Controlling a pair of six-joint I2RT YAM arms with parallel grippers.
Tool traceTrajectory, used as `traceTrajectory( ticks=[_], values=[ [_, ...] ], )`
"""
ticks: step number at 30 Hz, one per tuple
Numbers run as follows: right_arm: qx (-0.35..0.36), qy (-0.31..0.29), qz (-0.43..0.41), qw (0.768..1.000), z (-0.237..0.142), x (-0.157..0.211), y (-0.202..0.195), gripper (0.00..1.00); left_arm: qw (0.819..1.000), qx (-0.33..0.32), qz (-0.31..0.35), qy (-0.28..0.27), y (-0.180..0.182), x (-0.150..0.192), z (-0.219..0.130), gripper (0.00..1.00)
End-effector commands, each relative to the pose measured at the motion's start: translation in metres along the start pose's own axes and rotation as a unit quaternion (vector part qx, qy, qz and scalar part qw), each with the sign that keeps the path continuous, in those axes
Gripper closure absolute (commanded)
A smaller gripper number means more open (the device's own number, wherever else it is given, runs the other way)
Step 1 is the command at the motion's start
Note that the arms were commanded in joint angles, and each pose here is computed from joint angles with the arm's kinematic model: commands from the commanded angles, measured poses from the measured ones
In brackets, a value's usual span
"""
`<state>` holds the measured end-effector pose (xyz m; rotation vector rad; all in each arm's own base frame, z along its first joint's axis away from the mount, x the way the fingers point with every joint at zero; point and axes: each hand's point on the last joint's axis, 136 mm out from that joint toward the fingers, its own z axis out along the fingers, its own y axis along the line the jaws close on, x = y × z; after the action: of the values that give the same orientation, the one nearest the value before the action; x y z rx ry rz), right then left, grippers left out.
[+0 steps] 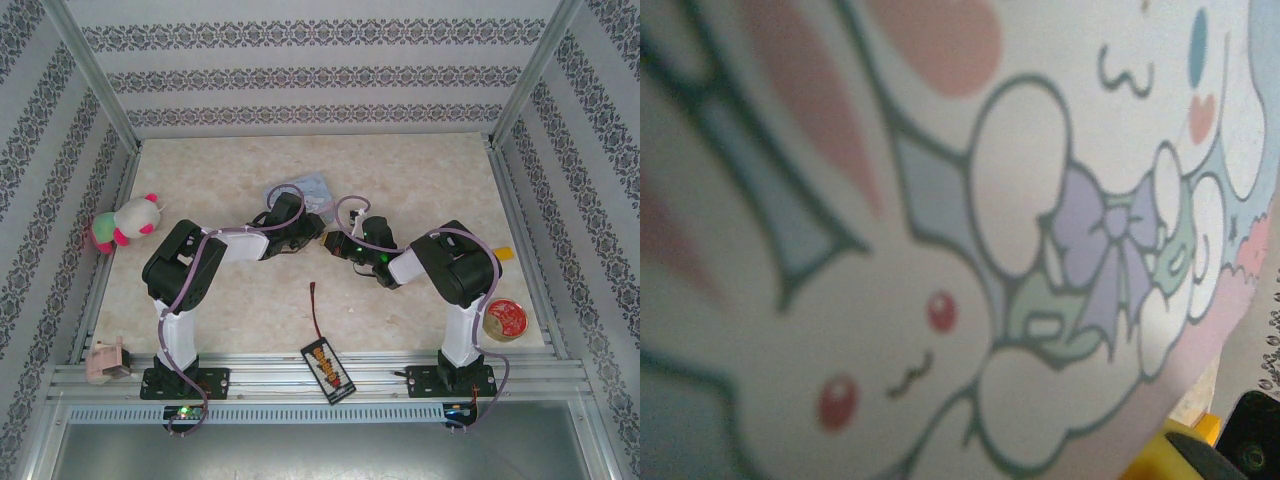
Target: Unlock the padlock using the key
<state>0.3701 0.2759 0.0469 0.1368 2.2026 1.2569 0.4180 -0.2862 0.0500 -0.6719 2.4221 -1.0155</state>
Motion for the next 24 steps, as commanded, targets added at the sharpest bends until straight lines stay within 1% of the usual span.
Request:
traceTrajectory(
  ticks=[1,9,11,13,18,24],
  values=[
    [0.004,-0.066,-0.015,0.998,0.005,-0.037,0.004,0.97,0.994,0.038,0.012,0.099,-0.019,0.052,-0.006,0.89],
    [0.021,-0.063,-0.010,0.998,-0.008,-0.027,-0.004,0.78,0.996,0.030,-0.007,0.081,-0.010,0.045,-0.007,0.88],
    [0.023,-0.060,-0.009,0.998,-0.012,-0.023,-0.006,0.74,0.997,0.029,-0.014,0.075,-0.007,0.042,-0.007,0.88],
    [0.026,-0.056,-0.007,0.998,-0.016,-0.018,-0.008,0.73,0.997,0.027,-0.020,0.070,-0.004,0.040,-0.006,0.89],
    [0.033,-0.053,-0.004,0.998,-0.028,-0.008,-0.011,0.72,0.998,0.023,-0.025,0.062,-0.001,0.035,-0.006,0.88],
    [0.028,-0.046,-0.010,0.998,-0.033,0.001,-0.004,0.72,0.998,0.021,-0.027,0.060,0.000,0.033,-0.006,0.87]
  ],
)
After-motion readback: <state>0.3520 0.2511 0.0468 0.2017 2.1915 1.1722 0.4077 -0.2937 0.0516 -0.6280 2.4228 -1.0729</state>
